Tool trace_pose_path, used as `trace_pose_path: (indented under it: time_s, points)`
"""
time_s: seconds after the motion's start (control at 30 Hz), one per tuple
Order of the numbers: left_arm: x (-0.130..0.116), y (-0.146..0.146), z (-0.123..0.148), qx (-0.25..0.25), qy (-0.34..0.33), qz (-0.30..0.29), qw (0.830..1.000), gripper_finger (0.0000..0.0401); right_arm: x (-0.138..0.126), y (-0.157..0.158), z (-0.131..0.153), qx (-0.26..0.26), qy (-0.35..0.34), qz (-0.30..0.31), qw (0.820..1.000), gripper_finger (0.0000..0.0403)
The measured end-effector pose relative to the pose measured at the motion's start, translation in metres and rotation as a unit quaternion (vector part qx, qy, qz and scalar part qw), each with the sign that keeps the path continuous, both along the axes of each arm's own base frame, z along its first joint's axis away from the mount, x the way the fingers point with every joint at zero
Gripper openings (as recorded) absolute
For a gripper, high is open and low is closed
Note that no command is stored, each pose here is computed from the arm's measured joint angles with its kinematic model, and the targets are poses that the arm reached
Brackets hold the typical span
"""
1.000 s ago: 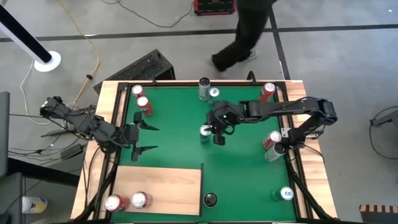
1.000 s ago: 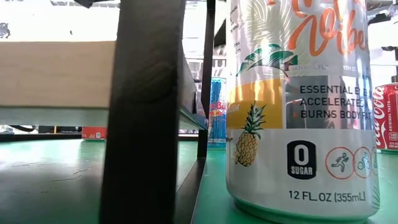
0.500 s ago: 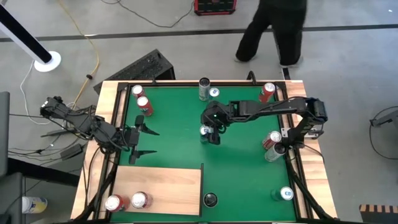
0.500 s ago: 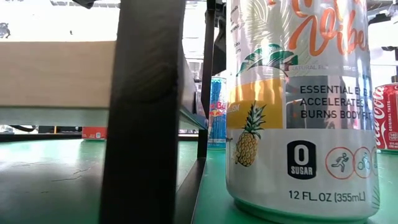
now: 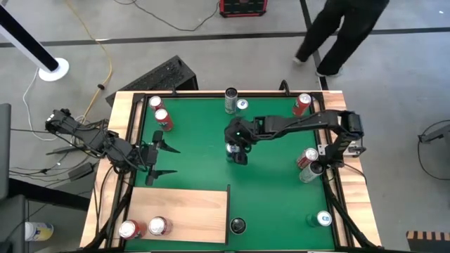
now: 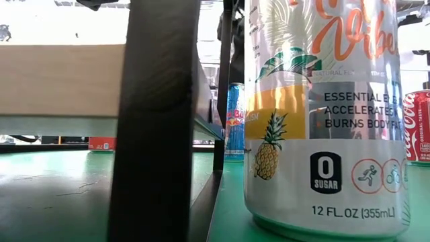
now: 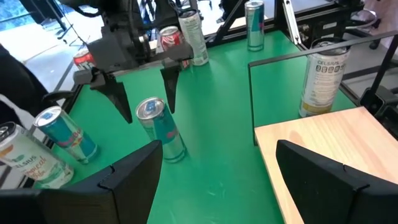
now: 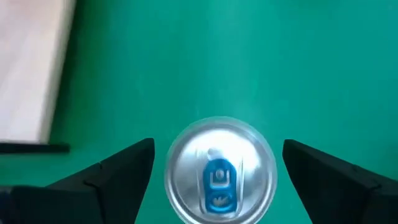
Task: Place canned beverage on shelf
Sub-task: Put the middle blue soda can on the shelf
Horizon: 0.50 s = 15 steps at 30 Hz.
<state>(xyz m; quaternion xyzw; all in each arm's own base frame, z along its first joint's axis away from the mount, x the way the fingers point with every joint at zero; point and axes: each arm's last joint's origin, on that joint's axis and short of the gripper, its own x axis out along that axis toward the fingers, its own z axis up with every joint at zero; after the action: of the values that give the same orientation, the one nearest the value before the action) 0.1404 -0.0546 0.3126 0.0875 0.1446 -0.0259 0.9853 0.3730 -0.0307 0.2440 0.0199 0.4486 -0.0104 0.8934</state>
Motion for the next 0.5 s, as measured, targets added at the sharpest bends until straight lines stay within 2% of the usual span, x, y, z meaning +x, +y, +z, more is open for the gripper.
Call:
trace_pose_path:
  time_s: [0.13,0.3,0.5]
  points:
    - [0.0,0.0,0.0,-0.002,0.0,-0.001,1.0,0.03,0.005,-0.001,-0.013,-0.002,0.018,-0.003,1.0,0.038]
    - [0.0,0.0,0.0,-0.002,0.0,-0.001,1.0,0.03,0.005,-0.001,-0.013,-0.004,0.017,-0.007,1.0,0.0379]
    - [0.0,0.0,0.0,-0.002,0.0,-0.002,1.0,0.03,-0.005,-0.002,0.002,-0.02,0.012,-0.032,0.999,0.0361]
